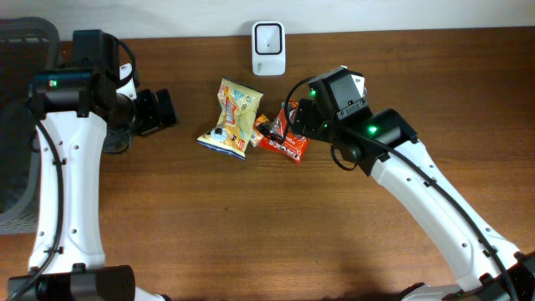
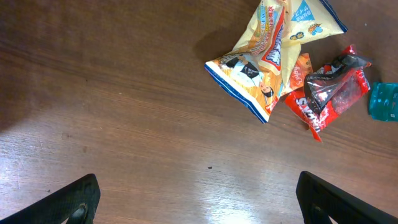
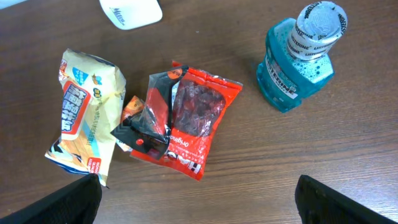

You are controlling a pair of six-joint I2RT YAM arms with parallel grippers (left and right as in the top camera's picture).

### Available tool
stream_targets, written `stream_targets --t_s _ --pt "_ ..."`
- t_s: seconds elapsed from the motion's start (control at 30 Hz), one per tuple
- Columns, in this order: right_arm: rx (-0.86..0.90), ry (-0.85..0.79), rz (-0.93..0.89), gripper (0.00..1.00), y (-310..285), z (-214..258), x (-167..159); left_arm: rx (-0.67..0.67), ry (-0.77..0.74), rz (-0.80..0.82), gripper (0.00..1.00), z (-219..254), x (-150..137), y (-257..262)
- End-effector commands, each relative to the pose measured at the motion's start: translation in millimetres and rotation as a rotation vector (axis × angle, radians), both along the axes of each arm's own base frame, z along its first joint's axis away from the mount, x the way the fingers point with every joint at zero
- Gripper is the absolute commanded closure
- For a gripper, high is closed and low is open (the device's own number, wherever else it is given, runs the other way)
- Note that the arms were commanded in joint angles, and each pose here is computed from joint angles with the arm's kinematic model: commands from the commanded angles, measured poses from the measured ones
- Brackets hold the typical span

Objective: Scan the item barcode
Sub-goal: 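Grasp the blue mouthwash bottle with the right gripper and lift it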

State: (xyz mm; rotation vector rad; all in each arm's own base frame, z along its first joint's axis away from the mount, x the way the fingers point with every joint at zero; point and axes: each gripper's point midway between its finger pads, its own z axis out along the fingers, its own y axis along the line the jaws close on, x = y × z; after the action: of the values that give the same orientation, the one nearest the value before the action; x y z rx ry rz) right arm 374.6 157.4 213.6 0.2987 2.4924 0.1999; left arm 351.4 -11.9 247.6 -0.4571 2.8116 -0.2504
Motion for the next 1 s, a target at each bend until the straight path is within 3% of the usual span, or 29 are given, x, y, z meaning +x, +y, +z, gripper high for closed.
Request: stream_targets --t_s 0.0,0.27,0.37,0.47,0.6,0.73,0.83,0.87,0.97 --pt "0.012 -0.029 -0.008 0.01 4.2 6.1 5.2 -0.010 0.001 0.007 0.01 -0.1 0.6 -1.3" --pt "-0.032 -0.123 -0.269 0.01 -21.2 -8.3 43.7 -0.010 0.001 0.007 0.01 -0.1 0.6 -1.3" --pt "-0.031 -0.127 -0.477 0.12 -61.0 -26.1 60.8 -0.010 0.001 0.007 0.01 -0.1 0.6 -1.3" --pt "-0.009 -0.126 -0.587 0.13 -105.8 -36.9 80.2 -0.010 0.001 0.007 0.01 -0.1 0.6 -1.4" --pt "0.086 -0.084 -0.559 0.18 -102.2 -52.0 92.9 -0.010 0.001 0.007 0.01 -0.1 0.6 -1.3" --pt "0.064 -0.037 -0.543 0.39 -99.3 -74.0 94.8 -0.010 0.001 0.007 0.01 -0.1 0.6 -1.3" --pt "-0.028 -0.048 -0.465 0.48 -104.1 -71.0 97.0 -0.010 0.001 0.007 0.01 -0.1 0.6 -1.3" --pt "-0.080 -0.053 -0.442 0.55 -108.7 -68.2 97.1 -0.010 0.001 0.007 0.01 -0.1 0.6 -1.3" --pt "-0.111 -0.053 -0.415 0.60 -110.1 -66.5 96.9 -0.010 0.001 0.007 0.01 -0.1 0.6 -1.3"
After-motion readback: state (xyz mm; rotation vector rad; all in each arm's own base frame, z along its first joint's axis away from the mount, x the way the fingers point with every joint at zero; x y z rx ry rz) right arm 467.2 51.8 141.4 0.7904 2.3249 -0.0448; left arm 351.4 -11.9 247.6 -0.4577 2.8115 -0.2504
